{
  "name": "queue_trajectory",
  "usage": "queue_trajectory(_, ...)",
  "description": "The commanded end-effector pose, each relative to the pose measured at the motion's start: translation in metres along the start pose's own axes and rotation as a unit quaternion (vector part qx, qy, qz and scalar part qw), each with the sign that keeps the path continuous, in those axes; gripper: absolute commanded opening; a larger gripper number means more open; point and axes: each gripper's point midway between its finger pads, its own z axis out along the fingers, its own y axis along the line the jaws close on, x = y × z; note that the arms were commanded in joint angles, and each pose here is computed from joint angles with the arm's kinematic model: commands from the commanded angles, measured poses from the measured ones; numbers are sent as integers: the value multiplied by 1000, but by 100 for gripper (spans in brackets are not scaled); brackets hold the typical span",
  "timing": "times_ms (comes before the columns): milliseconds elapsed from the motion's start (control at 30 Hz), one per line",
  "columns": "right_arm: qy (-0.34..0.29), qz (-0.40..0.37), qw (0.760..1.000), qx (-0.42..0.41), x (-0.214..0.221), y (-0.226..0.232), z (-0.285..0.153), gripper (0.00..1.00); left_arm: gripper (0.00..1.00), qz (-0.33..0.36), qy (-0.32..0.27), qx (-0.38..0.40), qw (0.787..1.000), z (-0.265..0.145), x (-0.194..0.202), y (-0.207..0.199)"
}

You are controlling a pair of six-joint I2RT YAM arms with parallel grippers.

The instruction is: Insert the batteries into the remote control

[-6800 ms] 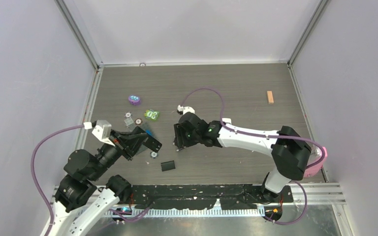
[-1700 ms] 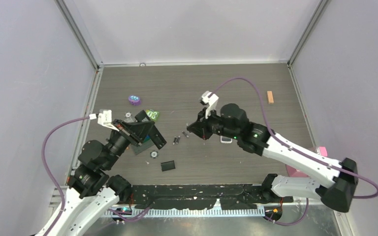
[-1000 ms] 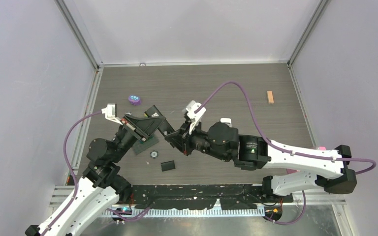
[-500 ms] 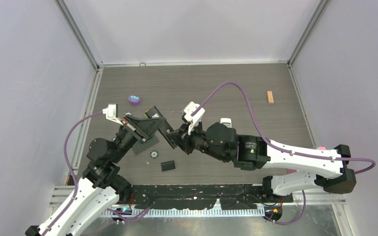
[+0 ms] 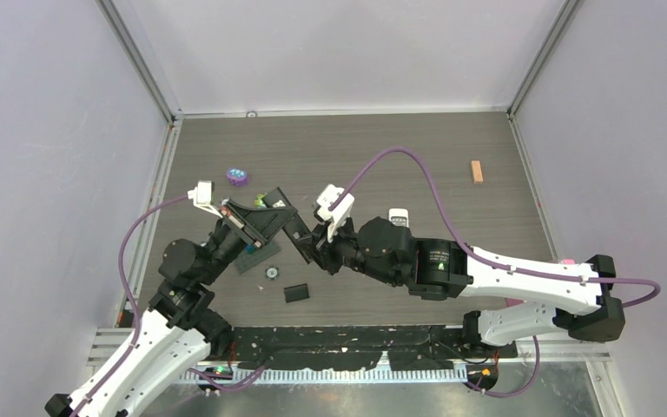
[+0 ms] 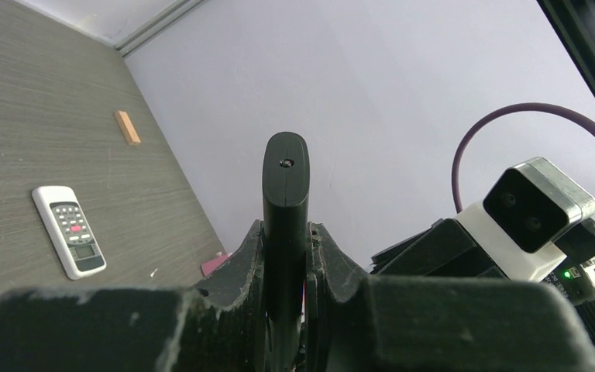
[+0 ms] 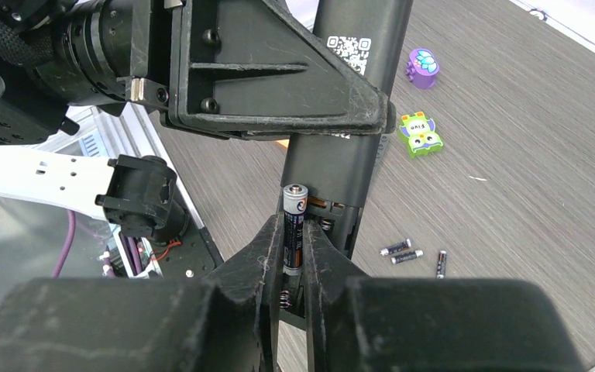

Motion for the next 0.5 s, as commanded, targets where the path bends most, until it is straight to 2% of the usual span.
queue_trajectory(0, 12, -13, 1000, -4, 0, 1, -4, 18, 0, -13, -19, 70, 997, -1, -14, -40)
queue_trajectory(467, 44, 22, 999, -2, 11, 5, -5, 16, 0, 0, -26, 68, 997, -3, -16, -39)
